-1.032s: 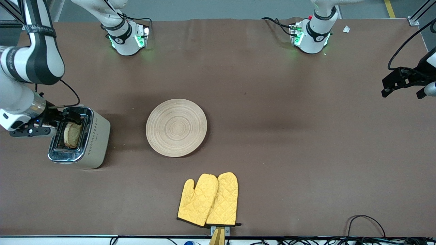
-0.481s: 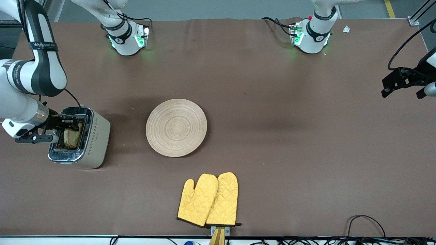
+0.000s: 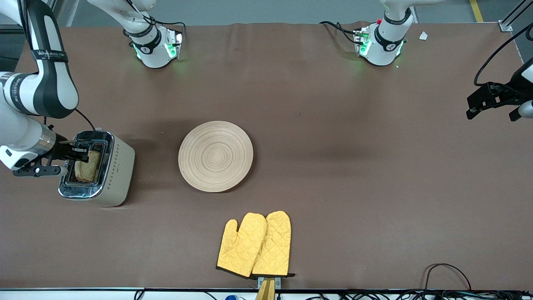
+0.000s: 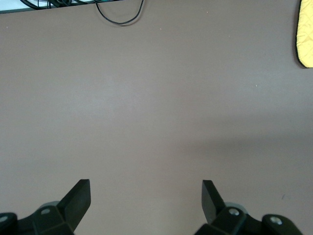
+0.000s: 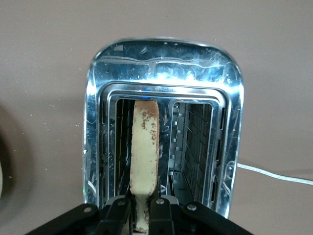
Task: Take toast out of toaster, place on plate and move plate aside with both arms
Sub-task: 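Lower the right gripper and grasp the toast in the toaster, then lift the toast out and carry it over the wooden plate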
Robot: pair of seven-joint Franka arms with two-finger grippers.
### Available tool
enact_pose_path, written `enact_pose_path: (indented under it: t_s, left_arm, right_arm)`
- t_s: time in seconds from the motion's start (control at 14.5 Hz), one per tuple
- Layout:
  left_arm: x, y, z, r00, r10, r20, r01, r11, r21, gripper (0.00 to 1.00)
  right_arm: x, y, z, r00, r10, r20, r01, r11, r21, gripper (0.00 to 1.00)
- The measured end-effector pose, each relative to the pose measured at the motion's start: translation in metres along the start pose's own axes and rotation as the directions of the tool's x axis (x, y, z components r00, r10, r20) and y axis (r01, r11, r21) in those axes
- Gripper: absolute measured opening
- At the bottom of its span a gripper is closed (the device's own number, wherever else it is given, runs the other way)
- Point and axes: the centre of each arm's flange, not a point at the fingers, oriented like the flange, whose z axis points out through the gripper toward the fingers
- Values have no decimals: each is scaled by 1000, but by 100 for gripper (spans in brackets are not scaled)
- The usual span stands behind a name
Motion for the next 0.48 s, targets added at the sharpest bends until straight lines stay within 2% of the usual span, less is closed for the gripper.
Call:
enact_pose_path:
  t_s: [0.21, 0.34, 0.48]
  left_arm:
    - [0, 0, 0, 1000, 0, 0, 0, 1000, 0, 100]
    - [0, 0, 0, 1000, 1, 0, -1, 1000, 0, 100]
    - [0, 1, 0, 1000, 1, 0, -1, 1000, 0, 100]
  right_arm:
    - [8, -7, -67, 999, -32, 35, 32, 999, 6, 12]
    - [8, -31, -118, 997, -54, 52, 54, 998, 13, 12]
    - [7, -67, -140, 998, -37, 57, 36, 999, 20, 9]
